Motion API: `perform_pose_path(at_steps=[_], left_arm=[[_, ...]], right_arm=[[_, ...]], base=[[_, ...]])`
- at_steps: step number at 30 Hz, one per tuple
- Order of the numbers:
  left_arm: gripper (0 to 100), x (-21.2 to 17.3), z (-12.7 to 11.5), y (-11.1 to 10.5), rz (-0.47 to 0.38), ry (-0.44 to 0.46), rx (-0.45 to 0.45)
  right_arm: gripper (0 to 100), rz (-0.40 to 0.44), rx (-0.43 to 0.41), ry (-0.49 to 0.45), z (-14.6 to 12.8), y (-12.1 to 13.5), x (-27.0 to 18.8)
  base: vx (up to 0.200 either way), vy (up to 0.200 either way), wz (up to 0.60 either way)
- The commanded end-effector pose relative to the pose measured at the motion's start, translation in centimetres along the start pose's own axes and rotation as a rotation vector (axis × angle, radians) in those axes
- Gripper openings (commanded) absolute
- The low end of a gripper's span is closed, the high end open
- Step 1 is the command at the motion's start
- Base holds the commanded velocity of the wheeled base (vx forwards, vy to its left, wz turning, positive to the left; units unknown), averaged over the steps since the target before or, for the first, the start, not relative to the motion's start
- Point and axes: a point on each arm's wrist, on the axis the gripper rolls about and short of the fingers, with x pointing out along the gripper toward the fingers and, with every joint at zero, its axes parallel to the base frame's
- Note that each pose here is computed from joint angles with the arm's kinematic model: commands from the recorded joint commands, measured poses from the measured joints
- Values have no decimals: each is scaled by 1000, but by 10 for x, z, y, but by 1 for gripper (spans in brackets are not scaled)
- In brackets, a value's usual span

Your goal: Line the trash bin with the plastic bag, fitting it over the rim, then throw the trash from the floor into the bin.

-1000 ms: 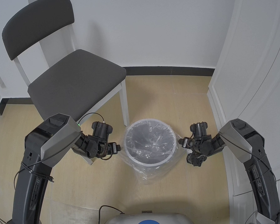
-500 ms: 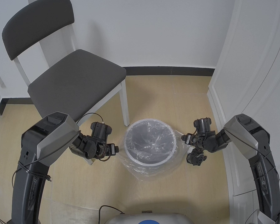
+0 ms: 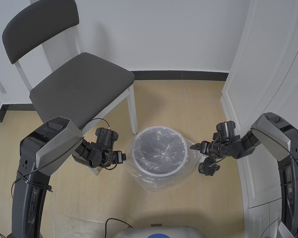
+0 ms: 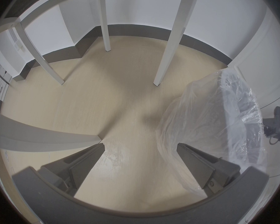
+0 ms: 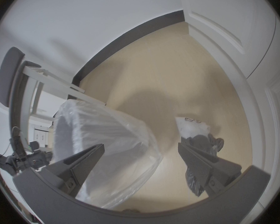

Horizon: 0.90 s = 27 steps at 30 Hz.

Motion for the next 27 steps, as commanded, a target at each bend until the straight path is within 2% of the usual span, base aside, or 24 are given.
perform_pose_path(at_steps=[1, 6, 9, 10, 13, 18, 27], left_arm=[[100, 1, 0, 0, 0, -3, -1], [100, 3, 1, -1, -2, -7, -3], [100, 9, -4, -1, 3, 4, 0], [100, 17, -9, -2, 10, 16, -1], [100, 20, -7, -4, 3, 8, -4], [100, 21, -6, -4, -3, 7, -6], [100, 38, 8, -7, 6, -60, -62]], right_arm=[[100, 3, 1, -30, 13, -1, -20], [100, -13, 3, -53, 20, -7, -22], [100, -55, -14, -81, 24, -11, -23], [100, -115, -53, -120, 28, -11, -23], [100, -172, -75, -155, 32, -11, -23], [100, -182, -78, -170, 35, -10, -22], [100, -218, -72, -196, 38, -13, -16]], base=[[0, 0, 0], [0, 0, 0], [0, 0, 0], [0, 0, 0], [0, 0, 0], [0, 0, 0], [0, 0, 0]])
